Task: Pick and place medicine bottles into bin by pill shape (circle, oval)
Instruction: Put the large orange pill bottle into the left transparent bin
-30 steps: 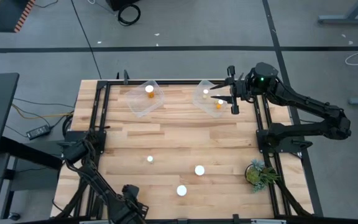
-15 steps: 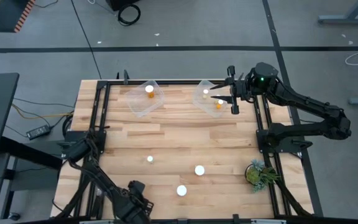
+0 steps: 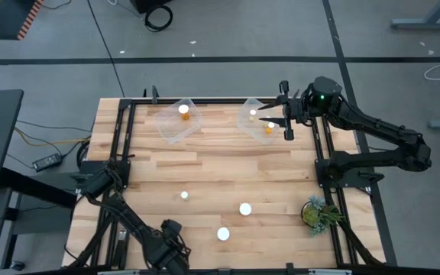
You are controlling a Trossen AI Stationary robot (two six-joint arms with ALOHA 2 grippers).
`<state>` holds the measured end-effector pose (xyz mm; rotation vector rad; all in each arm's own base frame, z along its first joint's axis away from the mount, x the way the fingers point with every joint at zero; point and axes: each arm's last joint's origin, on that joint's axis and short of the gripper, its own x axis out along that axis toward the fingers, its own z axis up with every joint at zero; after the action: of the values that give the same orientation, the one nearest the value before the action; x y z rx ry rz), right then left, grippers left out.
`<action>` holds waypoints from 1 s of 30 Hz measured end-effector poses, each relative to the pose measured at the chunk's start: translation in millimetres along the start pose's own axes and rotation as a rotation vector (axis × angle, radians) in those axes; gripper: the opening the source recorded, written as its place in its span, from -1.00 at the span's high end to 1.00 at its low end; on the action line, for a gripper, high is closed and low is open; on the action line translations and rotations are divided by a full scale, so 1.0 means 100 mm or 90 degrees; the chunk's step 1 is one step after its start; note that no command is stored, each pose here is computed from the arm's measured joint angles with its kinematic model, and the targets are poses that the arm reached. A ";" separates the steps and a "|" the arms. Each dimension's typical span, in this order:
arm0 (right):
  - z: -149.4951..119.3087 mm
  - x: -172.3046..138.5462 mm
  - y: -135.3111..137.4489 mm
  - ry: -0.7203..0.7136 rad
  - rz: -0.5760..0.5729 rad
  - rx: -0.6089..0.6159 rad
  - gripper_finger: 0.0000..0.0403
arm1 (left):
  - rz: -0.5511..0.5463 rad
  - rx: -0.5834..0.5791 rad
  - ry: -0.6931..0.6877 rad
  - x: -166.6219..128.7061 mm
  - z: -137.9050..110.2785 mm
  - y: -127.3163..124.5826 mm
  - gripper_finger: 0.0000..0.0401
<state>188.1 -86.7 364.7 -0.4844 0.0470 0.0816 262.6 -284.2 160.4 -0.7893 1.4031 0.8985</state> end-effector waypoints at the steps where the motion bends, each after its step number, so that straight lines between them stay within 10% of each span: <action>1: 0.00 0.00 0.00 0.000 0.000 0.000 0.27 | 0.000 0.006 0.001 0.00 0.00 0.00 -0.14; 30: -0.01 0.00 0.00 0.004 0.001 0.000 0.27 | -0.075 0.267 0.009 -0.65 1.50 0.08 -0.03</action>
<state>187.9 -86.9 364.1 -0.4840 0.0532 0.0810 328.1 -151.5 230.2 -0.5505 1.4752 0.4828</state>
